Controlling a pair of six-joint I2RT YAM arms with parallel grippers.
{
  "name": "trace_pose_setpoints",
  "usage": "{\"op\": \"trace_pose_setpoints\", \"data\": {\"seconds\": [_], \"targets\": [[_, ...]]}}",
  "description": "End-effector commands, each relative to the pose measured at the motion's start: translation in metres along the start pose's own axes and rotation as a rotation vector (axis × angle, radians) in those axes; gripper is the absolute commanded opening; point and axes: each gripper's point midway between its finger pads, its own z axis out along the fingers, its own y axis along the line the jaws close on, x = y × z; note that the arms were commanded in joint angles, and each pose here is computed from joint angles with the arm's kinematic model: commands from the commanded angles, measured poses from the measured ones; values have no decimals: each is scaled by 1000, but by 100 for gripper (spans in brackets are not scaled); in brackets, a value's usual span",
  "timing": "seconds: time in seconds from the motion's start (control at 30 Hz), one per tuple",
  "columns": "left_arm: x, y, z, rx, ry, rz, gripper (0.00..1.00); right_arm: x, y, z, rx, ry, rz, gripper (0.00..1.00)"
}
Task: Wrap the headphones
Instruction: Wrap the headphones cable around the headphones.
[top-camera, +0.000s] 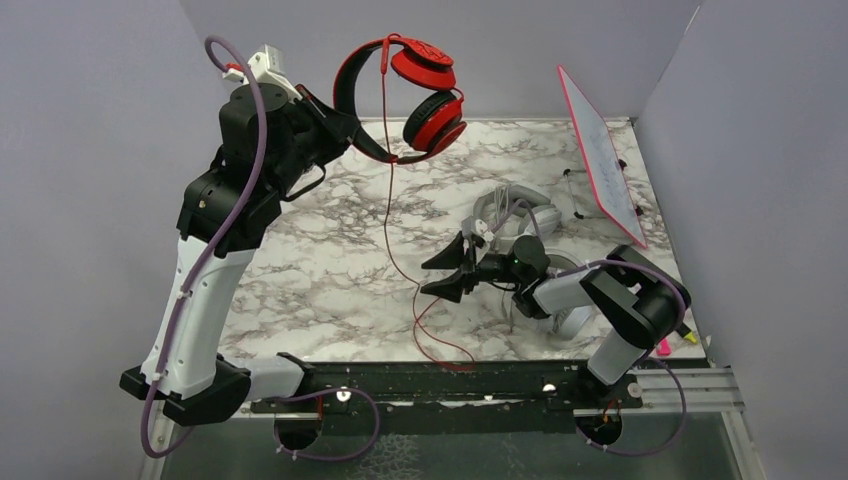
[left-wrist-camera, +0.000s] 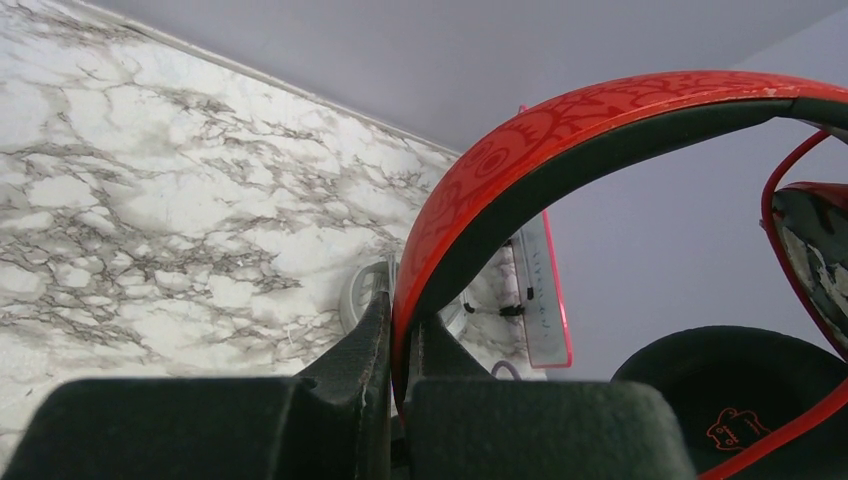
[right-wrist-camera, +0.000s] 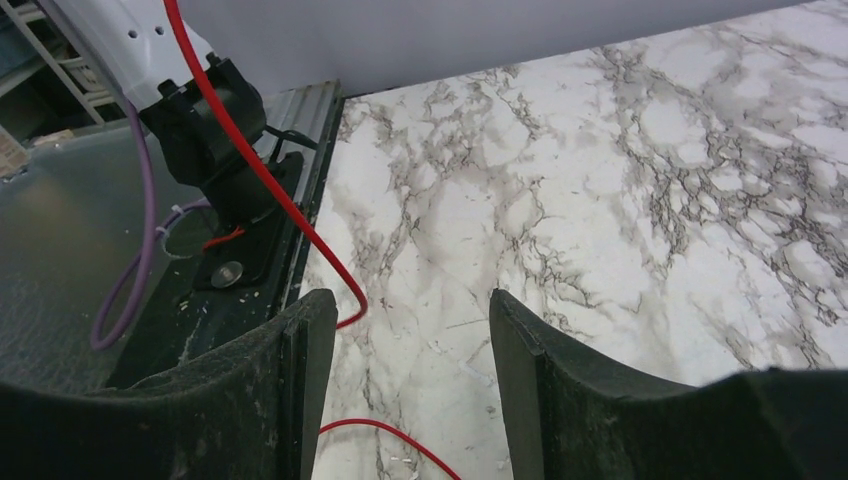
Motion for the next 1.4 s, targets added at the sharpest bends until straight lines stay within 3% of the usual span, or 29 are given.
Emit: {"op": "trace_pose_setpoints", "data": {"seconds": [0.0,0.27,0.5,0.93,1.13,1.27,1.37], "targets": [[-31,-18,-12,45,-100,-59,0,-3,-2,-3,37,-47,-15,62],[-39,-23,-14,55,-121,-68,0,-5,9,4,13,-73,216,70],[-38,-21,-8,43,-118,-54,0,17,31,1,-8,81,472,69],[-40,-24,-4,49,-123,-49,0,56,47,12,52,212,546,66],[-40,-24,-4,51,-122,-50,0,55,55,19,14,221,536,48],[-41,-30,-8,77,-119,-52,0,53,51,17,40,206,490,25],[-41,-47,-15,156,-100,-59,0,56,28,13,180,192,437,6]]}}
